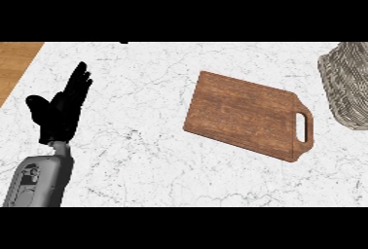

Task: Pick the tomato from the cutting board and place it in the basket

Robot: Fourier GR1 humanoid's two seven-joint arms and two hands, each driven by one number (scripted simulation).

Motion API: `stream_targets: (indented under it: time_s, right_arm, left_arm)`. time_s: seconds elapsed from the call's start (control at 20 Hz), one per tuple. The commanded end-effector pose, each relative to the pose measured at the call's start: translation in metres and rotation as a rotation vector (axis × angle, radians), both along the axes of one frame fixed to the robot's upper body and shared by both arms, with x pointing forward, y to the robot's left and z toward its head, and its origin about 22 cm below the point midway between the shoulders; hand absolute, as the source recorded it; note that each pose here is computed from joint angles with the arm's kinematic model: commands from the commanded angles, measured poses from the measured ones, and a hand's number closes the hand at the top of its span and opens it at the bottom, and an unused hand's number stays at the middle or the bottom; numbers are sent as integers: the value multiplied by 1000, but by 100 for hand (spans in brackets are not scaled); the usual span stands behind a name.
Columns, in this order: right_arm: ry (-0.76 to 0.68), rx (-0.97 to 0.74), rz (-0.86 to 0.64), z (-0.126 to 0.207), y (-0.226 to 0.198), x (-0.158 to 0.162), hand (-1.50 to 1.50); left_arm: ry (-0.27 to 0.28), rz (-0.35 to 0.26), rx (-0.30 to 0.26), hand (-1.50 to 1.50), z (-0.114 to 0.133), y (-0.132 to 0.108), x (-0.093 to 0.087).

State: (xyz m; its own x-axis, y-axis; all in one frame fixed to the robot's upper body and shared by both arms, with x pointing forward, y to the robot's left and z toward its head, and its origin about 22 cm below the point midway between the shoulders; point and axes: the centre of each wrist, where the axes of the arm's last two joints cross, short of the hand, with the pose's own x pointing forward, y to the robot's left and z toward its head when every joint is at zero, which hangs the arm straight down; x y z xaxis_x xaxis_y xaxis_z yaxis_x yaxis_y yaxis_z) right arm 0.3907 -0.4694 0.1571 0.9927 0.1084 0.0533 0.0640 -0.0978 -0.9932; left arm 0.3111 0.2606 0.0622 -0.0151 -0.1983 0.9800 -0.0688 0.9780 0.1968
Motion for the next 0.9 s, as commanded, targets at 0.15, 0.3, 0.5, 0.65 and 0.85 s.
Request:
stream_targets:
  time_s: [0.15,0.3,0.5,0.65,0.85]
  right_arm:
    - [41,48,-3,7,0,1,150]
    - [47,91,-9,-18,-1,-5,150]
    - [39,125,-27,-24,4,-3,150]
    - [27,128,-16,-23,-2,-7,150]
    - [9,205,-62,-16,-5,-8,150]
  left_arm:
    - [-11,0,-3,0,5,4,2]
    - [14,9,-5,0,-1,10,-4]
    - [1,1,-1,0,3,-8,1]
    - [1,8,-7,0,5,6,3]
    - [16,-1,-16,0,-8,-7,-3]
